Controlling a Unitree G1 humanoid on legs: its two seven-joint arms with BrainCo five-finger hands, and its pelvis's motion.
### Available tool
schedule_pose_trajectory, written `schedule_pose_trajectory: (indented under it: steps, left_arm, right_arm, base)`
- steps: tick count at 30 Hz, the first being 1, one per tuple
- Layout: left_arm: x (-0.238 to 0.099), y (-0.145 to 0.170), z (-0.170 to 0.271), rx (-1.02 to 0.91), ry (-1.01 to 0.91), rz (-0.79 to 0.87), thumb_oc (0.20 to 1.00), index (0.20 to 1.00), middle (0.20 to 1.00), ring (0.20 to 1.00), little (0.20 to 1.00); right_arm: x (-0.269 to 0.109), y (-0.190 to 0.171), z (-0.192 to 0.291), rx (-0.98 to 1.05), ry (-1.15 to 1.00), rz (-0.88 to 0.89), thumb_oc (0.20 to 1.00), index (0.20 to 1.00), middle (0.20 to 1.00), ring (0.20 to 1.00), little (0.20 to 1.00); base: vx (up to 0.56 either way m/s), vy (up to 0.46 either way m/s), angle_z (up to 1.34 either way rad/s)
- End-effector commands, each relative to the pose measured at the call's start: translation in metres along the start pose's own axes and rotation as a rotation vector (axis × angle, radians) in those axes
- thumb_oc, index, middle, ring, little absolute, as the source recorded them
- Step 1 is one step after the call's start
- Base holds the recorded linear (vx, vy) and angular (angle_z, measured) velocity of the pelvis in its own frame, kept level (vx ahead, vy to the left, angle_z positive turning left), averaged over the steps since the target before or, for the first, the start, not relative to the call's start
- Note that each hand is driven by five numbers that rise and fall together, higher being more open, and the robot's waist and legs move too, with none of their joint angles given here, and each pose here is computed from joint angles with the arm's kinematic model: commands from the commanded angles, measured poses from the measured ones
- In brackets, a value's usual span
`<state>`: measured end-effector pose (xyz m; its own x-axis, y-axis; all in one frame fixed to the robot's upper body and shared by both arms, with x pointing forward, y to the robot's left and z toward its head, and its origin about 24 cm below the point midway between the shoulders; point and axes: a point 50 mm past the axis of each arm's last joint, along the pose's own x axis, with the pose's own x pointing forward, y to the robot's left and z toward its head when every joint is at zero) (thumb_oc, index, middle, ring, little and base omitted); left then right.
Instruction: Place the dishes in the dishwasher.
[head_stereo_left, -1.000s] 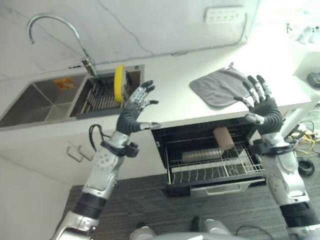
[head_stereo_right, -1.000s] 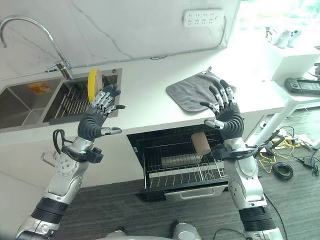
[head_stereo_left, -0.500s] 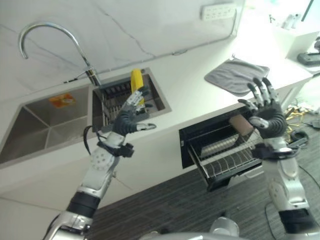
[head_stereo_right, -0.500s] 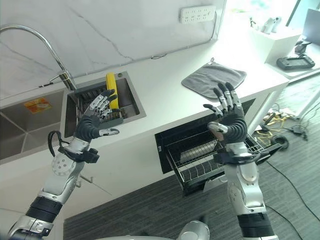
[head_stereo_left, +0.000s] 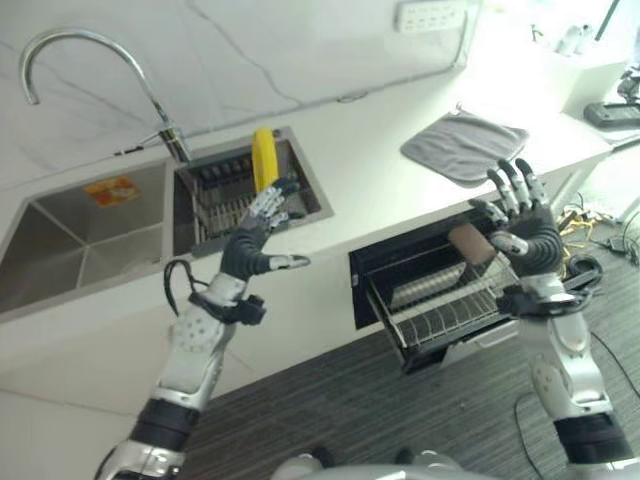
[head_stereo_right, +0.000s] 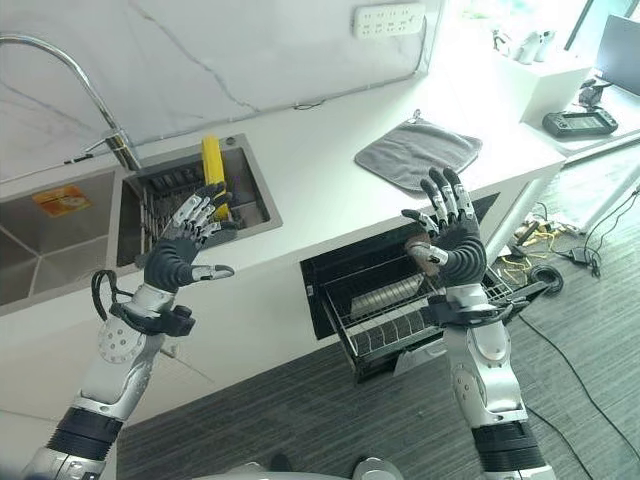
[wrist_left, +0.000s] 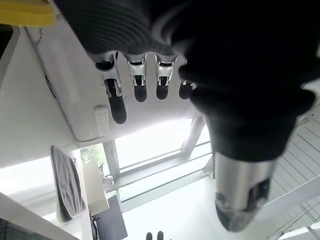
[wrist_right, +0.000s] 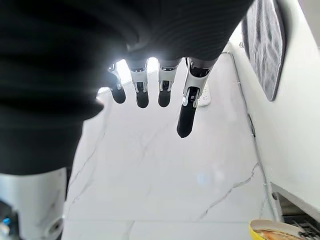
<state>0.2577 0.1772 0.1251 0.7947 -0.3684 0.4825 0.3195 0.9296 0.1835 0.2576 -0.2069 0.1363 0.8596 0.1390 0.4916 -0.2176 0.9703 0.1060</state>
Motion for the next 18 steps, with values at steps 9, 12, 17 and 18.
schedule_pose_trajectory:
  steps: [9,12,17,18]
  left_arm:
    - [0.001,0.008,0.02,-0.015,-0.126,0.104,1.0,1.0,1.0,1.0,1.0]
    - [-0.001,0.01,0.019,-0.015,-0.126,0.129,1.0,1.0,1.0,1.0,1.0]
    - [-0.01,0.02,0.018,-0.014,-0.116,0.168,1.0,1.0,1.0,1.0,1.0]
    - [-0.011,0.02,0.017,-0.012,-0.113,0.167,1.0,1.0,1.0,1.0,1.0]
  right_arm:
    - [0.016,0.011,0.019,-0.021,-0.09,0.1,1.0,1.0,1.0,1.0,1.0]
    - [0.014,0.01,0.018,-0.018,-0.077,0.119,1.0,1.0,1.0,1.0,1.0]
    - [0.011,0.006,0.02,-0.02,-0.068,0.136,1.0,1.0,1.0,1.0,1.0]
    - [0.011,0.005,0.02,-0.016,-0.068,0.126,1.0,1.0,1.0,1.0,1.0]
  base:
    - [0.1,0.07,-0.17]
    - [0.16,0.247,0.11]
    - [0.22,0.297,-0.07]
    - [0.39,0.477,0.04]
